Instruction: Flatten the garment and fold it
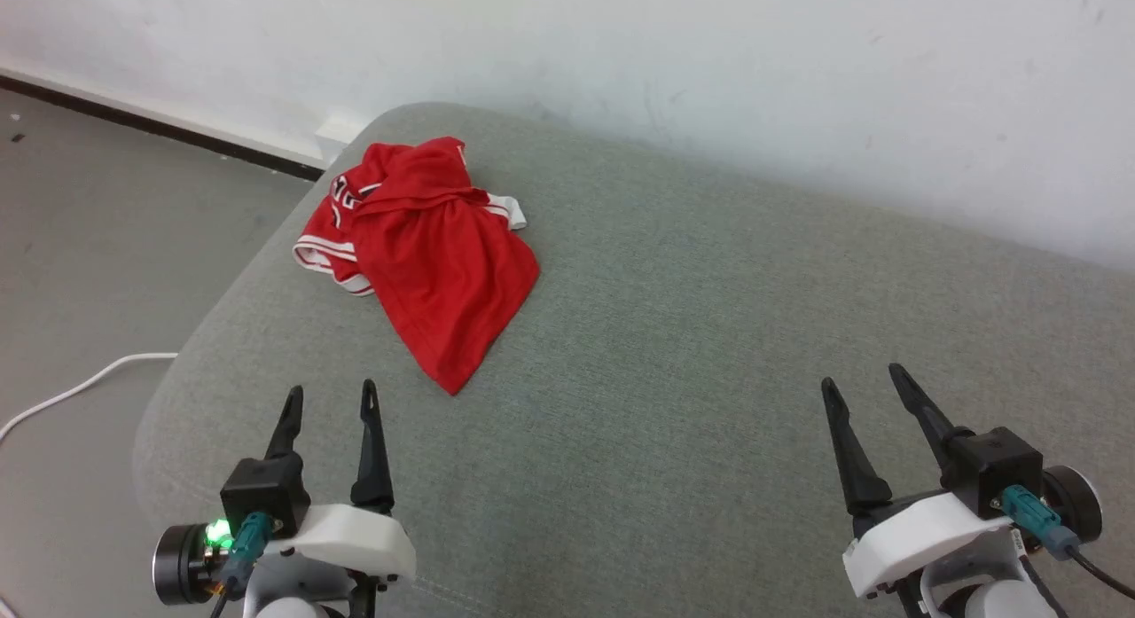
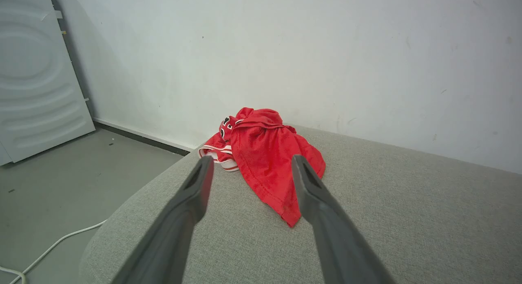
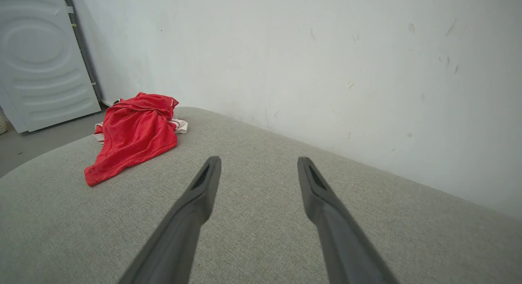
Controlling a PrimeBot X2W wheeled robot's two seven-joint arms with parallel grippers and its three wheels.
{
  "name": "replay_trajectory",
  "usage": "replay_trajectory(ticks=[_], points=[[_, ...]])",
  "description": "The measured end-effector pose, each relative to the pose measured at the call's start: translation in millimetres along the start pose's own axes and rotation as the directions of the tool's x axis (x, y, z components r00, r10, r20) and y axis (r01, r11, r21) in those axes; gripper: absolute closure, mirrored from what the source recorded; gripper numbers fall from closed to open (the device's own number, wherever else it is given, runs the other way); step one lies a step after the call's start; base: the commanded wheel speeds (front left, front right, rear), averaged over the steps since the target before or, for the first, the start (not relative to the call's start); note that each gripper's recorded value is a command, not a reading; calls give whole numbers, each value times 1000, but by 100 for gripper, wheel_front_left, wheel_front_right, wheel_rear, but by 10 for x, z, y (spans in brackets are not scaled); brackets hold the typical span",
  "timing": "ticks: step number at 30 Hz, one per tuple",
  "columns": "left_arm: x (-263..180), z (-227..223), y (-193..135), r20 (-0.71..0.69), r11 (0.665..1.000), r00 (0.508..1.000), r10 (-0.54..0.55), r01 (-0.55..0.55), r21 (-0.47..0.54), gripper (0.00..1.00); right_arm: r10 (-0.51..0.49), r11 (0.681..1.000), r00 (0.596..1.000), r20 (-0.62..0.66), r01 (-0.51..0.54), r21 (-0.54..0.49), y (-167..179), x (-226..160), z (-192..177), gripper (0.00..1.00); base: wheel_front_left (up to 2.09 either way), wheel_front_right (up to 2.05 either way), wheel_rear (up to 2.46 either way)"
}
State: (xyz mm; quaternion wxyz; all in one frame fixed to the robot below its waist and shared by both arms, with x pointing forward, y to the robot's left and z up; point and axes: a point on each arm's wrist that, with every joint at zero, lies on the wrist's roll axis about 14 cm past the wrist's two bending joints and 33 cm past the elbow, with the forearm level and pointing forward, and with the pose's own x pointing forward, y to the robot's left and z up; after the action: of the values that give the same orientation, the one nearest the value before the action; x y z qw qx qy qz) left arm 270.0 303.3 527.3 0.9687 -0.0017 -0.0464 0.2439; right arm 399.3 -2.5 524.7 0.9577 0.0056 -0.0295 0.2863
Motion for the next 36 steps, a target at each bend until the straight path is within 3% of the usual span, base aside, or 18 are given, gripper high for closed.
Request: replay_trajectory(ticks=[36], points=[[-382, 8, 673, 31, 974, 973, 227, -226, -19, 0, 198, 979, 978, 58, -200, 27, 661, 318, 73, 0, 0, 0, 0]])
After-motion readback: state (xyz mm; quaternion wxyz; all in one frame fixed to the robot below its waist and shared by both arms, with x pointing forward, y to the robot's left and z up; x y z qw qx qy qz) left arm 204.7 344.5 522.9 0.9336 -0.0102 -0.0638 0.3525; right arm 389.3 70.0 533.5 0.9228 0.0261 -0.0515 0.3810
